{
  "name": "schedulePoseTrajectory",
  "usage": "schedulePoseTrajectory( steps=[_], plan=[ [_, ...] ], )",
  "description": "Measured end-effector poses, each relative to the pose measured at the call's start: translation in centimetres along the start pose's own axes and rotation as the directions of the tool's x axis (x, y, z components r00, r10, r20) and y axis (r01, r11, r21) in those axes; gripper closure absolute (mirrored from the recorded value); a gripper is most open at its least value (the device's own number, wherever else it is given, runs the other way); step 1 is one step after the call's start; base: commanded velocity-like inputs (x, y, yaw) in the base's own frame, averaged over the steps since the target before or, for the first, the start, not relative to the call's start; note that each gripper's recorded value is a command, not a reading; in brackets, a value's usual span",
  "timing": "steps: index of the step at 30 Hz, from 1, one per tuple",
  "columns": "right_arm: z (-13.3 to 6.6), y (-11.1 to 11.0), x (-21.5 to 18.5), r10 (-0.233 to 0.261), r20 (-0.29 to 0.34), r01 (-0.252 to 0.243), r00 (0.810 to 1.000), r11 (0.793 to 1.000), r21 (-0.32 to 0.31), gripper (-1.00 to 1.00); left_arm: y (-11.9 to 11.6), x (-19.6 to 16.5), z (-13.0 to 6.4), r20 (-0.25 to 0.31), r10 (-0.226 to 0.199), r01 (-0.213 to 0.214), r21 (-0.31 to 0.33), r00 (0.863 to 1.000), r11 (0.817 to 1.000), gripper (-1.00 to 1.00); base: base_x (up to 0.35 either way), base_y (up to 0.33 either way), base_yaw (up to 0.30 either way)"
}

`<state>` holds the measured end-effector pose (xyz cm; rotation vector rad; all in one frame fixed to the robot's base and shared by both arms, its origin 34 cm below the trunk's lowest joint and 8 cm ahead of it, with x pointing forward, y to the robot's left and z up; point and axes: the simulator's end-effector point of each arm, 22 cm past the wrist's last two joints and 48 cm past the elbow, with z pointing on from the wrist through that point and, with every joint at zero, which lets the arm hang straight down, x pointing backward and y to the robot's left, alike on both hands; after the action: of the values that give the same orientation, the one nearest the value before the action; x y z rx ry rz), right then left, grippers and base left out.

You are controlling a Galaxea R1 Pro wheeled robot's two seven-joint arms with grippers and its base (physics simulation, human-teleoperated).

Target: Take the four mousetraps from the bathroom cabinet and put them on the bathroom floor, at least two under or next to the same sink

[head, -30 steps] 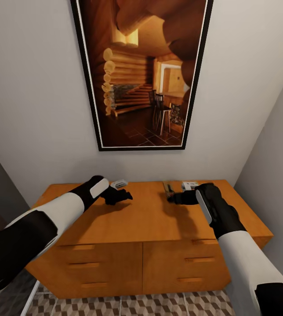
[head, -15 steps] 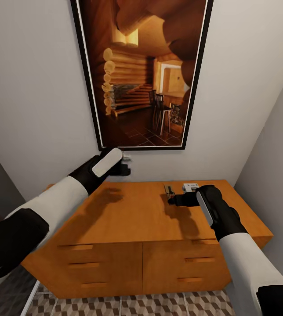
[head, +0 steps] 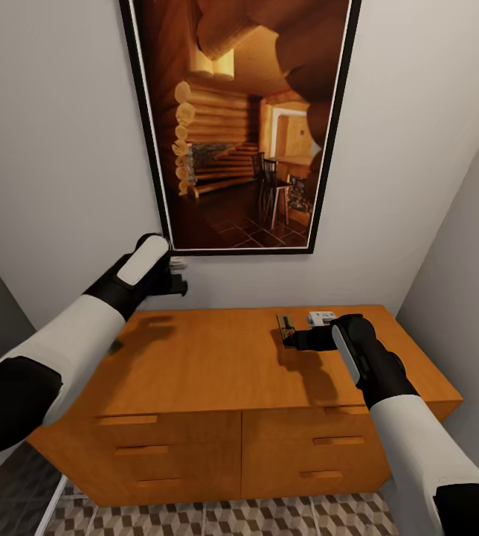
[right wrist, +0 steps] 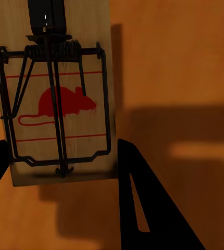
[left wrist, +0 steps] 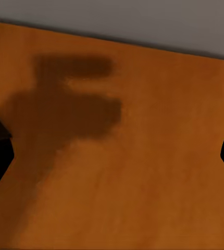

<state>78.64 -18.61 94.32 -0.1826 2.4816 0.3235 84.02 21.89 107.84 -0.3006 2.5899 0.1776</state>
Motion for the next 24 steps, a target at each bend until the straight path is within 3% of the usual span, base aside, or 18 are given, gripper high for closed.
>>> schedulePoseTrajectory(
  steps=[5, 11, 24],
  plan=[
    [-0.1, 0.0, -0.1, 0.001, 0.002, -0.001, 1.000, 1.000, 0.001, 1.00, 1.2, 0.1, 0.6, -0.026, -0.057, 0.058, 0.017, 0.998, 0.998, -1.00, 0.000, 0.000, 0.009],
    [-0.2, 0.1, -0.2, 0.001, 0.005, -0.001, 1.000, 1.000, -0.001, 1.00, 3.4, 2.1, 2.7, -0.110, -0.117, 0.117, -0.011, 0.987, 0.993, -1.00, 0.000, 0.000, 0.197],
    [-0.6, 0.3, -0.5, -0.003, 0.013, 0.003, 1.000, 1.000, 0.001, 1.00, 4.3, 2.7, 3.0, -0.133, -0.143, 0.142, -0.024, 0.981, 0.990, -1.00, 0.000, 0.000, 0.265]
  ],
)
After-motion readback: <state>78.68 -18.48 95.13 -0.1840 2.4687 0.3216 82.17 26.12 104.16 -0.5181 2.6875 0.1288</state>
